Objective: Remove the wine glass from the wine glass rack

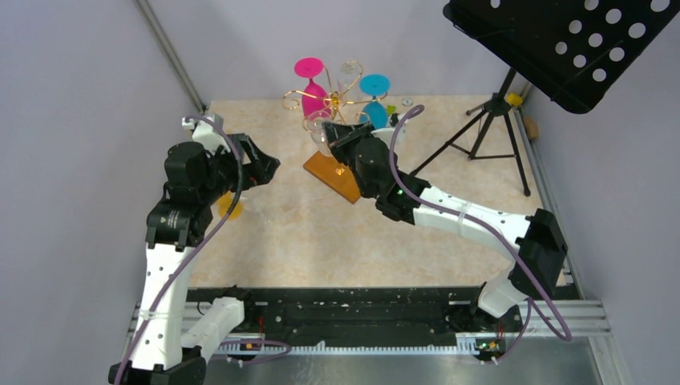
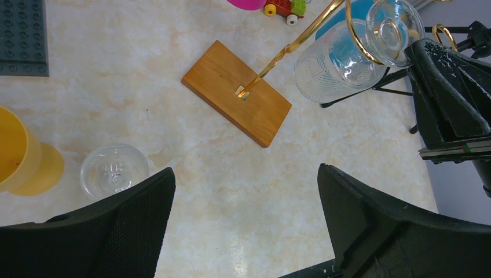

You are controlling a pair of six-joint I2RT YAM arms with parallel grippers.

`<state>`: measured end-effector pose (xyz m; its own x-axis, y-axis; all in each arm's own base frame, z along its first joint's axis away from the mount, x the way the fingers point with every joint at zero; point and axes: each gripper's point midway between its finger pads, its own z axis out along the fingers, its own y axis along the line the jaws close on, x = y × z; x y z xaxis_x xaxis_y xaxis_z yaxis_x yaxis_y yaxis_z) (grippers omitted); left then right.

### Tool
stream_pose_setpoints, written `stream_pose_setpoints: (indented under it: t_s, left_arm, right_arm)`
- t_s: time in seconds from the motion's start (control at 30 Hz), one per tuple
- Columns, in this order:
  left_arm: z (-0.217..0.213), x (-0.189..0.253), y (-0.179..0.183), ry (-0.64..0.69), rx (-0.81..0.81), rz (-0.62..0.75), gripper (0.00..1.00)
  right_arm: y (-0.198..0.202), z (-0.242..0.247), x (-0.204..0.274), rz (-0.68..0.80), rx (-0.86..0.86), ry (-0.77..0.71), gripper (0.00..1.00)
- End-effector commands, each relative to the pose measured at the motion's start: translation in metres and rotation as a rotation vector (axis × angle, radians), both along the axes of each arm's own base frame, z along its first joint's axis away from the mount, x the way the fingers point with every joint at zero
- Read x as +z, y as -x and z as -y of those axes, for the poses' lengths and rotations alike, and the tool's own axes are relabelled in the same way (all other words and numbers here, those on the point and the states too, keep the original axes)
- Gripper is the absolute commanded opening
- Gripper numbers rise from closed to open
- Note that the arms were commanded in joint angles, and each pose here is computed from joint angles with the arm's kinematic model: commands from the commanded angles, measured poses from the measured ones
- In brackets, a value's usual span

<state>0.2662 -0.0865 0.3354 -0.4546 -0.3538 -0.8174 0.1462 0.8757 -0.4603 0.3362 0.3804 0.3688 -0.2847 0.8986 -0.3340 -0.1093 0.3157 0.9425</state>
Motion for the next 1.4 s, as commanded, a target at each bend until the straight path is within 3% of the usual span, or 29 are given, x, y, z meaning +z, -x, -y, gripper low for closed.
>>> stream_pose_setpoints:
  t_s: [0.0, 0.3, 0.8, 1.37]
  left_arm:
    - [0.0, 0.011, 0.002, 0.0, -0.005, 0.045, 0.96]
    - [0.0, 0.011, 0.003, 0.001, 0.0, 0.043, 0.96]
    - [0.002, 0.013, 0.005, 0.015, -0.011, 0.047, 0.96]
    - [0.003, 0.007, 0.001, 0.008, -0.015, 0.032, 0.96]
  right_arm:
    - [0.008, 0.004, 0.031, 0.05, 0.013, -0.08, 0.0]
    - [0.024, 0.004, 0.049, 0.094, 0.098, -0.203, 0.0]
    - [0.03, -0.008, 0.06, 0.136, 0.164, -0.206, 0.0]
    - [0.008, -0.025, 0.067, 0.149, 0.166, -0.211, 0.0]
